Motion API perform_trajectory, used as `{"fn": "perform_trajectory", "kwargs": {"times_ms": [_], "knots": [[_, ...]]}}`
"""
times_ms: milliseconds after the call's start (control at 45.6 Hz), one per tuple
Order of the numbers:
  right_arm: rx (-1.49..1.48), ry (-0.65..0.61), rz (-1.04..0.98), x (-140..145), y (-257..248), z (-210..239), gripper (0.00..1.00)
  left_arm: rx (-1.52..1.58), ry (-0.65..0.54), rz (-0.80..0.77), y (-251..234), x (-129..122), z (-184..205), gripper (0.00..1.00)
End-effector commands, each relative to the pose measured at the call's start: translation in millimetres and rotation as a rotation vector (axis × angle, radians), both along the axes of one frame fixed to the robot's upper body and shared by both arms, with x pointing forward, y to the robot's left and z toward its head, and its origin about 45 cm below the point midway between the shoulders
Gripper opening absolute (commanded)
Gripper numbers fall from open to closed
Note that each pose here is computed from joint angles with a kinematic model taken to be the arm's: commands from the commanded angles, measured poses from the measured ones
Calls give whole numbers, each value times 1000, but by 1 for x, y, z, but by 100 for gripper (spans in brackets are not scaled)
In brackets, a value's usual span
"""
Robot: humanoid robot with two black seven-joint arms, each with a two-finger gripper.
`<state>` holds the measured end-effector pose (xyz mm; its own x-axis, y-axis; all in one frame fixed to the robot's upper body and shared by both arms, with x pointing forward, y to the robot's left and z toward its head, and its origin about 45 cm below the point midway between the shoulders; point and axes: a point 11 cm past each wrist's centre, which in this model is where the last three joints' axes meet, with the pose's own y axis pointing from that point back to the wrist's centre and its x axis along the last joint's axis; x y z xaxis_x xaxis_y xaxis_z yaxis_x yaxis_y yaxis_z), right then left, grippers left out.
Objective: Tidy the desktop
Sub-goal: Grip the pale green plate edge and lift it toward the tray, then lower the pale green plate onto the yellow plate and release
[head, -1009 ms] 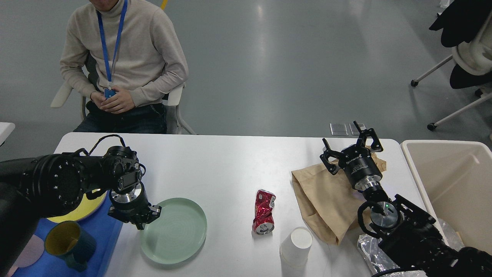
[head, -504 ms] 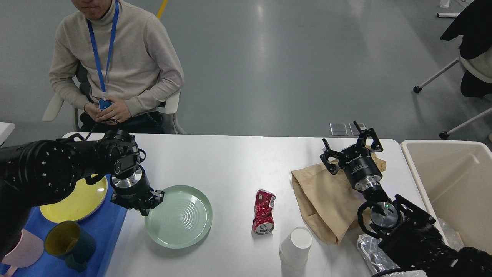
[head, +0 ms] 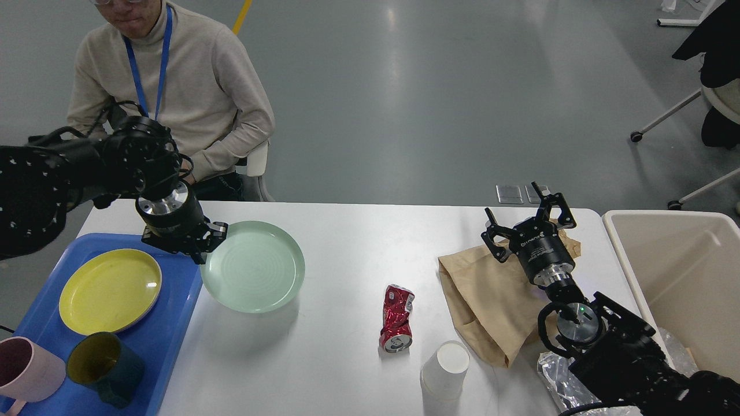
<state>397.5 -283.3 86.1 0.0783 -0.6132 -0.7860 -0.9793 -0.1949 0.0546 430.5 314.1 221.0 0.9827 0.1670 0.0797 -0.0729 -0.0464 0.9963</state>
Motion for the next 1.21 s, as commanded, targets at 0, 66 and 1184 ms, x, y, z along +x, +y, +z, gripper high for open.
{"fn": "perform_trajectory", "kwargs": {"times_ms": [0,66,1184], "knots": [[0,0,0,0,0,0,100,0,-30,80,37,0,18,0],[0,0,0,0,0,0,100,8,-49,128,60,-2,24,0],[0,0,0,0,0,0,100,244,-136,363,210,-44,-2,0]]}}
